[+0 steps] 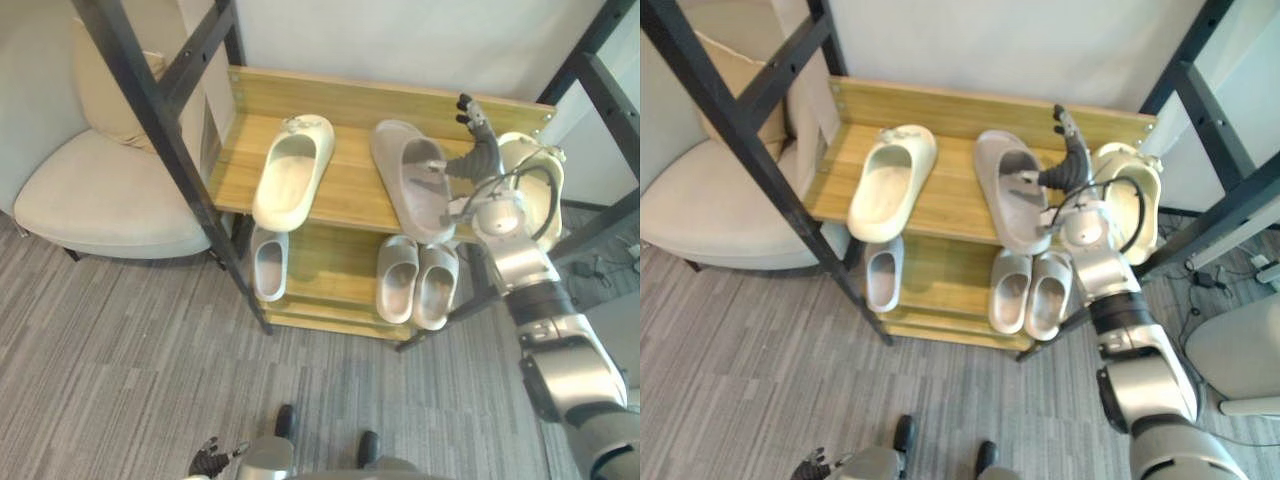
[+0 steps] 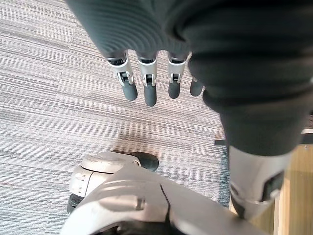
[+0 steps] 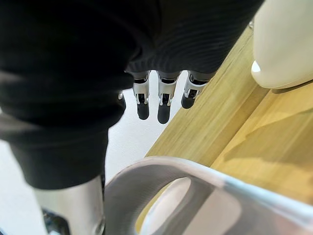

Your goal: Organize the slippers on the shoe rack

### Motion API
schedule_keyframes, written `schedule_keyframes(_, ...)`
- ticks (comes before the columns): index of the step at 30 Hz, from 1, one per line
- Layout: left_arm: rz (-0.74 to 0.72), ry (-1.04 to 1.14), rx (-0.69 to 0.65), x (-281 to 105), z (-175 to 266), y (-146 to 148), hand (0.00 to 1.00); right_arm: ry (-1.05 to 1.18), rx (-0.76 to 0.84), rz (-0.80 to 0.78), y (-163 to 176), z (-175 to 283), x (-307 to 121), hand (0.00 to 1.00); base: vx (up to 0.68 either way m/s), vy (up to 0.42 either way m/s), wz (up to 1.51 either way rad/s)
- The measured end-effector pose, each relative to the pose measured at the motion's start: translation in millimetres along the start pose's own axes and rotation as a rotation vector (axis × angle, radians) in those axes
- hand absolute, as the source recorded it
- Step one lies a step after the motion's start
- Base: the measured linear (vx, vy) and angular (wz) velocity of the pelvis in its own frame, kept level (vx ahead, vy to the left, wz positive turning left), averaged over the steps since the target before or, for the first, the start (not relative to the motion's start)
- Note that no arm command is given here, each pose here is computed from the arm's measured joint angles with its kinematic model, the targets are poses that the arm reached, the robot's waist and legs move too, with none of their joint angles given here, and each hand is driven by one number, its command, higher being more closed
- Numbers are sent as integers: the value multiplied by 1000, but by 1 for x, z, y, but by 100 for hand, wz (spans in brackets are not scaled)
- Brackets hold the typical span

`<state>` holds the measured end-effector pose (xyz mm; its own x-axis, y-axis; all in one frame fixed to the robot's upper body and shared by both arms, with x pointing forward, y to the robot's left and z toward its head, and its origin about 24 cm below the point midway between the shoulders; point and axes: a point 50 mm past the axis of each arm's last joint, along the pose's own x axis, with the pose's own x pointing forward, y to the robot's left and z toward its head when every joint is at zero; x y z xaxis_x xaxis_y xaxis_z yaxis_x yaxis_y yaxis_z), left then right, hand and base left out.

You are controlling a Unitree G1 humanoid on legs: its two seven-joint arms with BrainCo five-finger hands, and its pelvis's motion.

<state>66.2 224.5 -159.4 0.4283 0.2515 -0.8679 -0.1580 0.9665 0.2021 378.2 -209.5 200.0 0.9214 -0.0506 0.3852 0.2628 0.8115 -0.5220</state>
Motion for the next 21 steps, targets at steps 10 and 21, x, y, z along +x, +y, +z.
schedule_keyframes(10, 8, -2, -29, 0, 1, 3, 0, -9, -19, 5, -5, 17, 23, 0, -17, -9, -1)
schedule_keyframes(21, 24, 2, -53, 1, 1, 9, 0, 29, -52, 24, -6, 25, 41, 100, -19, -8, 3)
